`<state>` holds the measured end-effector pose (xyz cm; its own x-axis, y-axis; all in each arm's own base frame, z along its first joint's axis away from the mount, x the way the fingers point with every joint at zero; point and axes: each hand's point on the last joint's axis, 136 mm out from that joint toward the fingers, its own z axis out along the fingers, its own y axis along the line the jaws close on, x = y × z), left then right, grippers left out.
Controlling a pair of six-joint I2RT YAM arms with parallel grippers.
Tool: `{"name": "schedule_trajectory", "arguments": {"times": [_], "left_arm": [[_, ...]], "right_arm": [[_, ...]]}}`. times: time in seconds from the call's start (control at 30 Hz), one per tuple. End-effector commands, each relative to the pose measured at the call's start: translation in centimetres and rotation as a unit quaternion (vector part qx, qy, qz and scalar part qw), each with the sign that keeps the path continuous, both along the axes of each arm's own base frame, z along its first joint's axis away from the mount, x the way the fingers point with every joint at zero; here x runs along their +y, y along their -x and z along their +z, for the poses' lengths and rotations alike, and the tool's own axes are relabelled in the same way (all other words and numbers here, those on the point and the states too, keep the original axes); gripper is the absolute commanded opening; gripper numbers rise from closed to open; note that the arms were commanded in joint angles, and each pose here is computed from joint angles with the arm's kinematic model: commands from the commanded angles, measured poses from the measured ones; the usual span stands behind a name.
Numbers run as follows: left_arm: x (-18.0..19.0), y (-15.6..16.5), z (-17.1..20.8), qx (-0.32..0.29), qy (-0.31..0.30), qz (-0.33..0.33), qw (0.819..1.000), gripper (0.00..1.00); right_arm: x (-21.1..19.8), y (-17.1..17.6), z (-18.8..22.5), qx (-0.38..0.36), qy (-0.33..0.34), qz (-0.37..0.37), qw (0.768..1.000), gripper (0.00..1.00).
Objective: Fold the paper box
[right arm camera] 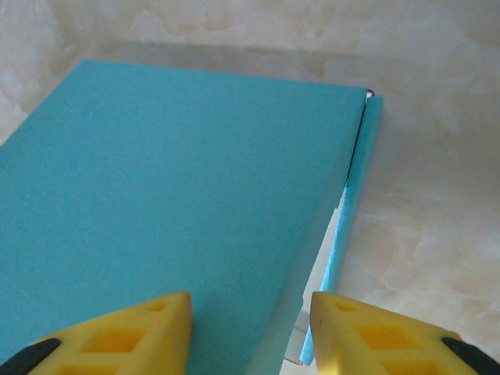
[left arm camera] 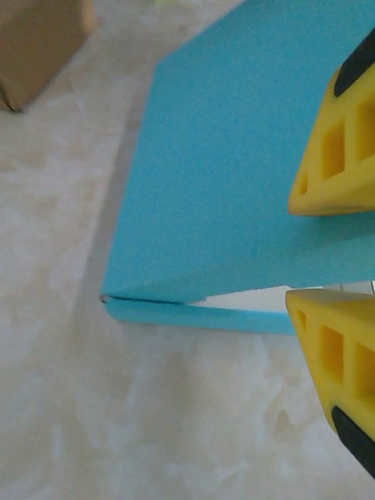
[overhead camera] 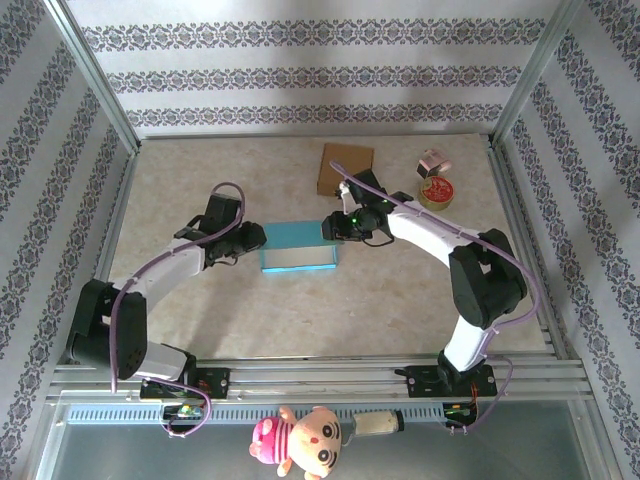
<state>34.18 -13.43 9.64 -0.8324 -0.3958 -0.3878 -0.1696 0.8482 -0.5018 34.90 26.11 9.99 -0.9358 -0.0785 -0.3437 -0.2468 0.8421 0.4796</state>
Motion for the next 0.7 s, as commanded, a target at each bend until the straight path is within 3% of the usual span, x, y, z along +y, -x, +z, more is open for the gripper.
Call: {"name": "schedule_trajectory", "arguments": {"times": [0.0,0.13,0.23,0.4,0.47,0.67], "left_arm": [[0.2,0.6,-1.9,0.009,0.018,0.014,1.0,0.27],[0.6,2.1,-5.4,0.04,0.021,0.024,0.999,0.23],[0.6,2.4,-5.9,0.043,0.023,0.027,0.998,0.22],[0.2,1.0,-2.5,0.004,0.025,0.014,1.0,0.26],[0.3,0.4,-0.4,-0.019,0.021,0.01,1.0,0.32],[2.3,0.1,1.4,-0.04,-0.042,0.025,0.998,0.32]], "right_arm": [[-0.8,0.9,-3.1,0.007,0.052,0.01,0.999,0.42],[-1.6,1.8,-5.9,0.016,0.097,0.011,0.995,0.42],[-1.6,2.3,-6.7,0.019,0.114,0.022,0.993,0.42],[-1.0,1.6,-3.7,0.007,0.075,0.019,0.997,0.48],[-0.6,0.9,-1.6,-0.012,0.053,0.014,0.998,0.51],[-0.5,-0.3,-0.6,-0.024,0.051,0.005,0.998,0.54]]}}
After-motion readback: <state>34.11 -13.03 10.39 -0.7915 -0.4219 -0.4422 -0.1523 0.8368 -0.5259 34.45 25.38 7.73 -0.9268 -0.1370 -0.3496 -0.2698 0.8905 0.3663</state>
